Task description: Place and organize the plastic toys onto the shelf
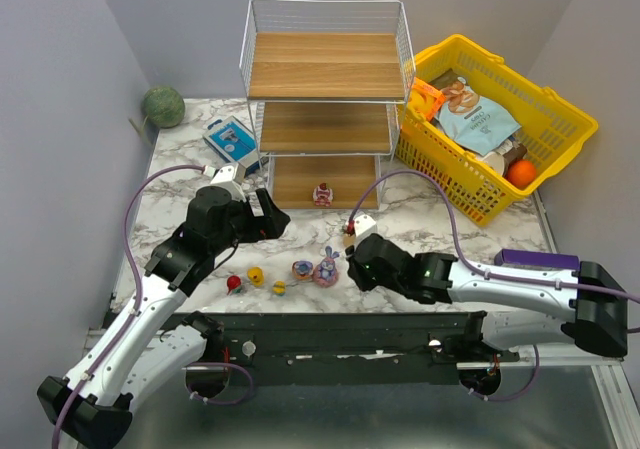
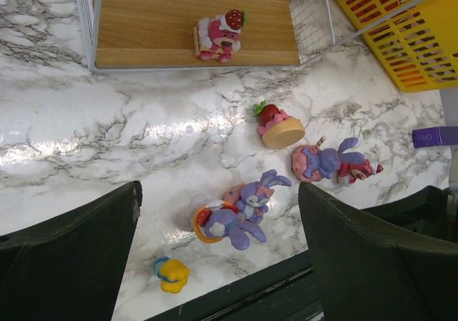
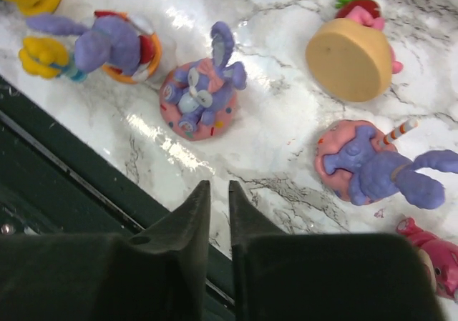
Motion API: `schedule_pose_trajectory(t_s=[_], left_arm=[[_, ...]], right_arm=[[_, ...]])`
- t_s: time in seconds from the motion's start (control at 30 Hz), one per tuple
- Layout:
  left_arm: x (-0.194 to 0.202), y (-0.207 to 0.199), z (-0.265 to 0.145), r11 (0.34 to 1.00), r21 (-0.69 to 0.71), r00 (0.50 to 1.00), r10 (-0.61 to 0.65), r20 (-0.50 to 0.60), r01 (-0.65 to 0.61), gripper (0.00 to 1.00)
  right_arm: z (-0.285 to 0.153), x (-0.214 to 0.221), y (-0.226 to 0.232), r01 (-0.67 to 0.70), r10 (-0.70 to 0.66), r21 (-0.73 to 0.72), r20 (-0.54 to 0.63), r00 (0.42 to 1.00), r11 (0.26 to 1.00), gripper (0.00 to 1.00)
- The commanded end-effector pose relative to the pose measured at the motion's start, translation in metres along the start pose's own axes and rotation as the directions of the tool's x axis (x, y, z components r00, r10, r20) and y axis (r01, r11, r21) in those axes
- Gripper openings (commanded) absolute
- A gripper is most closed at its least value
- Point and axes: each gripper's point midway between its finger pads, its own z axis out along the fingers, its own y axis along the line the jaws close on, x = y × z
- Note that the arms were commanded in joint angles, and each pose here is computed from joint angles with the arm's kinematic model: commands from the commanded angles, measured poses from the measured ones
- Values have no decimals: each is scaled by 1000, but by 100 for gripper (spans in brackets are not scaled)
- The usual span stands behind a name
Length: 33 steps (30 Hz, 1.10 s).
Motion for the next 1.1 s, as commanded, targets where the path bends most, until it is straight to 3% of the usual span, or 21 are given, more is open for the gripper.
schedule_pose_trajectory(t_s=[0.0, 0.13, 0.17, 0.3, 0.47, 0.73, 1.07], left_arm=[[-2, 2, -1, 1000, -1, 1000, 7, 19, -7, 99], [-5, 0, -1, 1000, 1, 1000, 7, 22, -7, 99], [-5, 0, -1, 1000, 0, 1000, 6, 20, -6, 99], [-4, -1, 0, 1000, 3, 1000, 2, 11, -2, 99], [-3, -2, 0, 1000, 8, 1000, -7, 4, 7, 99], [1, -3, 0, 1000, 15, 1000, -12, -13, 12, 99], [2, -3, 1, 1000, 16, 1000, -11, -17, 11, 99]], right_arm=[[-2, -33, -18, -108, 92, 154, 106, 990, 982, 30], [-1, -46, -26, -161, 137, 231, 116, 984, 960, 49], [0, -46, -32, -170, 148, 257, 101, 984, 952, 59], [6, -58, -38, -235, 216, 315, 94, 972, 919, 68], [26, -41, -58, -241, 264, 419, 4, 964, 875, 75], [52, -37, -75, -259, 307, 449, -37, 951, 855, 78], [87, -40, -81, -176, 231, 412, -87, 969, 894, 84]])
